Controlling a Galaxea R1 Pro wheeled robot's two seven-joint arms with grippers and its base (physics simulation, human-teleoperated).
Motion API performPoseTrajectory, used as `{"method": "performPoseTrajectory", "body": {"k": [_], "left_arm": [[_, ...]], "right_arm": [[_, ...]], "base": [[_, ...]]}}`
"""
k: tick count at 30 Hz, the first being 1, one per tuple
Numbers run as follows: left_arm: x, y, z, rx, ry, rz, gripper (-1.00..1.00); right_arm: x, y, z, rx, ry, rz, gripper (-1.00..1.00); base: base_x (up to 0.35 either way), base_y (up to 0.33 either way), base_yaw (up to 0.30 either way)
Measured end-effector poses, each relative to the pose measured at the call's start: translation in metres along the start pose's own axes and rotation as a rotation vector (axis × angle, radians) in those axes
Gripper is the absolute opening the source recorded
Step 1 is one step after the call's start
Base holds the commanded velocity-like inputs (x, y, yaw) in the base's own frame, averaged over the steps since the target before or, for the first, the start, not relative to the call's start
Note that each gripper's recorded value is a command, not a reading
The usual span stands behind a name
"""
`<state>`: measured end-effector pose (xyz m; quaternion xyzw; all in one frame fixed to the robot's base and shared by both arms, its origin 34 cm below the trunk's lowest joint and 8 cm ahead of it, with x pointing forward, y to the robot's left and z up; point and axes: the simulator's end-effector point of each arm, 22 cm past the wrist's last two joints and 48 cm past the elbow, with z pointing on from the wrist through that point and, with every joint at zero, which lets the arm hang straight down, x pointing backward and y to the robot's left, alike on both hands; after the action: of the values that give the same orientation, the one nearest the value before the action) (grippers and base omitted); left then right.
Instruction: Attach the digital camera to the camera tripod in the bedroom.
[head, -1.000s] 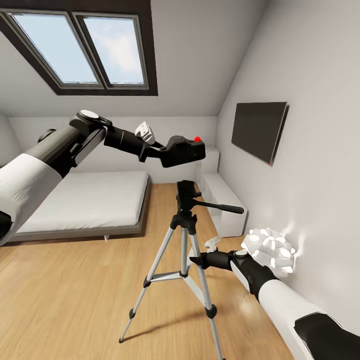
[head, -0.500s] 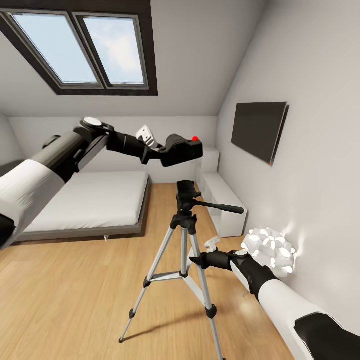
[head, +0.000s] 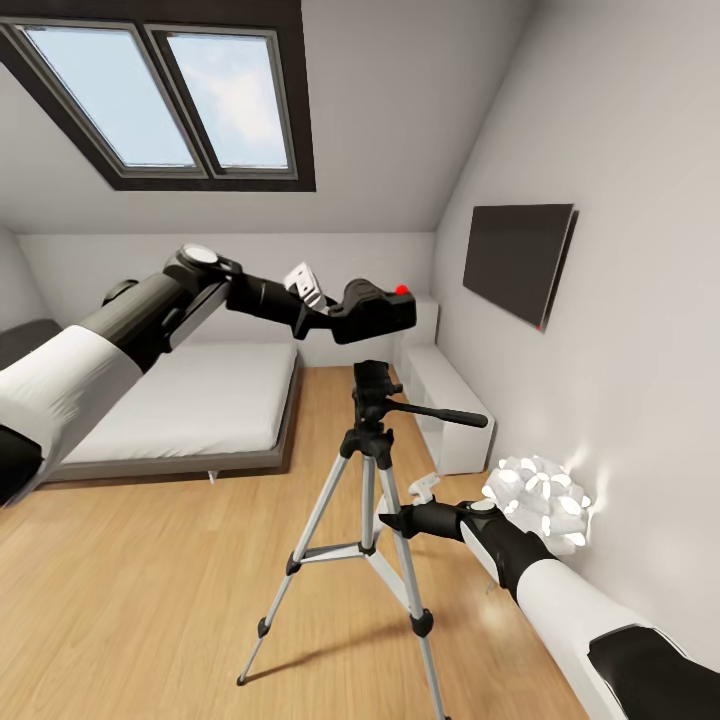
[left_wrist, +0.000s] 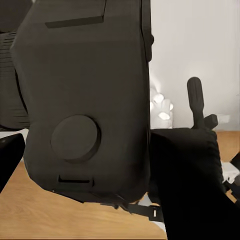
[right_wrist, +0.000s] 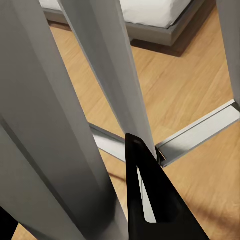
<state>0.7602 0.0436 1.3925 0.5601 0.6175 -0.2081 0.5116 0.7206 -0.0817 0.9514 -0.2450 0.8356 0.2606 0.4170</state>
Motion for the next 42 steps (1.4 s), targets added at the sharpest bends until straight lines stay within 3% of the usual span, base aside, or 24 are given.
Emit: {"method": "performPoseTrajectory", "body": {"k": [23, 42], "left_arm": [[0.024, -0.009, 0.008, 0.024, 0.018, -0.047, -1.00], [0.013, -0.031, 0.006, 0.098, 0.018, -0.037, -1.00]], "right_arm": [[0.000, 0.000, 0.000, 0.000, 0.001, -0.001, -1.00], [0.000, 0.001, 0.001, -0.002, 0.000, 0.000, -1.00]], "base": [[0.000, 0.000, 0.000], [0.000, 0.000, 0.000]]}}
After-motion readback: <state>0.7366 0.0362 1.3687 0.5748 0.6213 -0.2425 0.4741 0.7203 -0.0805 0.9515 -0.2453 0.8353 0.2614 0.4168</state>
